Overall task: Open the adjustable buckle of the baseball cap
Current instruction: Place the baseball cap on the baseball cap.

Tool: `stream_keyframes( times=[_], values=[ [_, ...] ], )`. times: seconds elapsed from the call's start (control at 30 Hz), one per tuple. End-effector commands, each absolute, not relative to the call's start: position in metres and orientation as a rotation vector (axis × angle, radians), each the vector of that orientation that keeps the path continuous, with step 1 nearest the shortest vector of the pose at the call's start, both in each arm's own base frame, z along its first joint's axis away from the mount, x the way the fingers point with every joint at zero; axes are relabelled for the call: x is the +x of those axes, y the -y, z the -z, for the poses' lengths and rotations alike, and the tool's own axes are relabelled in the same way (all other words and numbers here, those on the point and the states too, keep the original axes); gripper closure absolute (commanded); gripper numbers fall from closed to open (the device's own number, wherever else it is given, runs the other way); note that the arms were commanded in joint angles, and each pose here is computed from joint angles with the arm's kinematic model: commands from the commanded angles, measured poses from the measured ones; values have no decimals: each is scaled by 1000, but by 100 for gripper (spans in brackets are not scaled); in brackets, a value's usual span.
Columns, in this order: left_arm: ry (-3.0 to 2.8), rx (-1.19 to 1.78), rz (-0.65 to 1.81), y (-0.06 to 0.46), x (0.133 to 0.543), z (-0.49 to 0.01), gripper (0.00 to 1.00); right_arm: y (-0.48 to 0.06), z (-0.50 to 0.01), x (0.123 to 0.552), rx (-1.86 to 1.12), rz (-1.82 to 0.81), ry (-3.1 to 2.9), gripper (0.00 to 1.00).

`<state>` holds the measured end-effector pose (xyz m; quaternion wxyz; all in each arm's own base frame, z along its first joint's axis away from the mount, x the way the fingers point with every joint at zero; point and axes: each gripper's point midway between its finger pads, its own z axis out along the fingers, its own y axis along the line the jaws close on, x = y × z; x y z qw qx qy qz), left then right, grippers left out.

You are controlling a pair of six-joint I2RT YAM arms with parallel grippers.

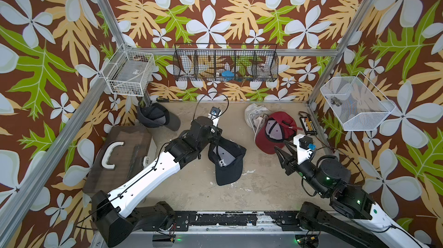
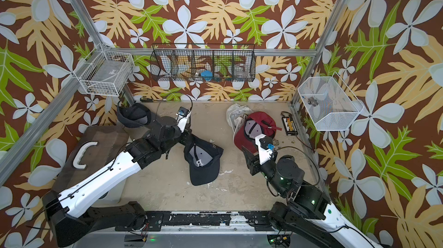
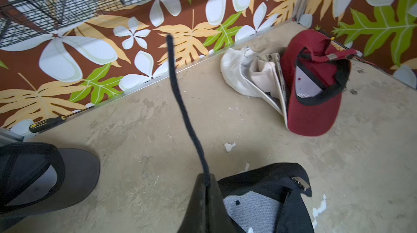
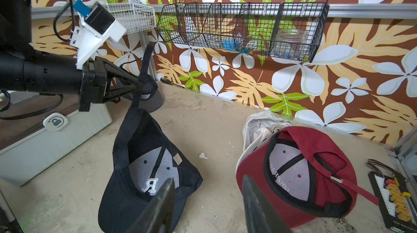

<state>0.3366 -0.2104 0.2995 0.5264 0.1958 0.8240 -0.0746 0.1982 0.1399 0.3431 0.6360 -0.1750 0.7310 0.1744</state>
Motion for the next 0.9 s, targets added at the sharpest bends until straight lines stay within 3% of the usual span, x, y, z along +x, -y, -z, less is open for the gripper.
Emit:
stream_keyframes(
  times=[0.0, 0.87],
  values=[
    [-1918, 429, 222, 209, 351, -319, 100, -130, -343, 197, -390, -356, -1673, 49],
    [-1935, 207, 85, 116, 460, -347, 100, -109, -318, 189, -399, -273, -1679, 46]
  ],
)
